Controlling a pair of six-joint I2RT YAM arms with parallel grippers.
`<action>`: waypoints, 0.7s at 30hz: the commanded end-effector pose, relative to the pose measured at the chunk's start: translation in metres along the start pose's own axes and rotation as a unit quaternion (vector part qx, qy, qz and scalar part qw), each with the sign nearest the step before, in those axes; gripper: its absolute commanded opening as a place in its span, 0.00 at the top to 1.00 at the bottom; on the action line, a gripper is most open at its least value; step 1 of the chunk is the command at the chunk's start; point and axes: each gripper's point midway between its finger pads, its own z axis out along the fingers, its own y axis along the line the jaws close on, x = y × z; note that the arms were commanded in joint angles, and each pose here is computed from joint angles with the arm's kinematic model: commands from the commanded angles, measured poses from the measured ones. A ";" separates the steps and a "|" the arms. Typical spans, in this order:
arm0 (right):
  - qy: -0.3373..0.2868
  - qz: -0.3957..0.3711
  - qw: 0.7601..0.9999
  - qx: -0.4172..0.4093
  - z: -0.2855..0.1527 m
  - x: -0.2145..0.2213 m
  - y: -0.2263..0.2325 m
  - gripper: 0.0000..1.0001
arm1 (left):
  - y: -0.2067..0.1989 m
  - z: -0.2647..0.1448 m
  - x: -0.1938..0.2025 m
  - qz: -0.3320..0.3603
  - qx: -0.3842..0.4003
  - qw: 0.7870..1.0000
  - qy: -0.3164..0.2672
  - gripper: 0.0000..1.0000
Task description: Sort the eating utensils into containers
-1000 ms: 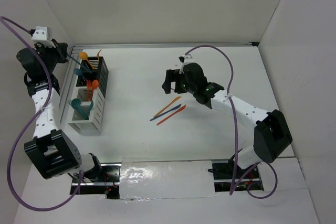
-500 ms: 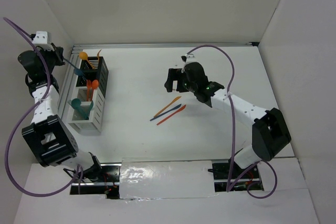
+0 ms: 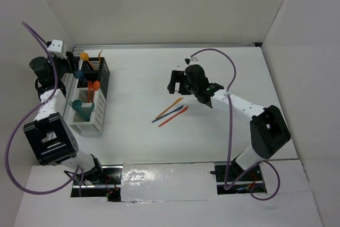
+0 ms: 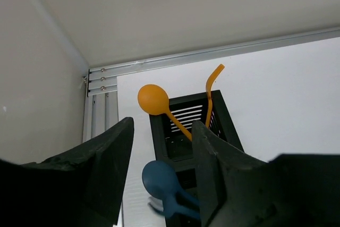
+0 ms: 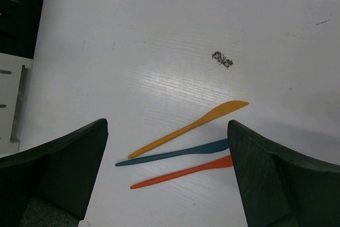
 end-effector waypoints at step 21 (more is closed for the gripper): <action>0.054 0.078 0.984 0.151 -0.037 0.082 -0.082 0.17 | -0.263 -0.141 -0.144 -0.019 0.414 0.909 -0.045 0.22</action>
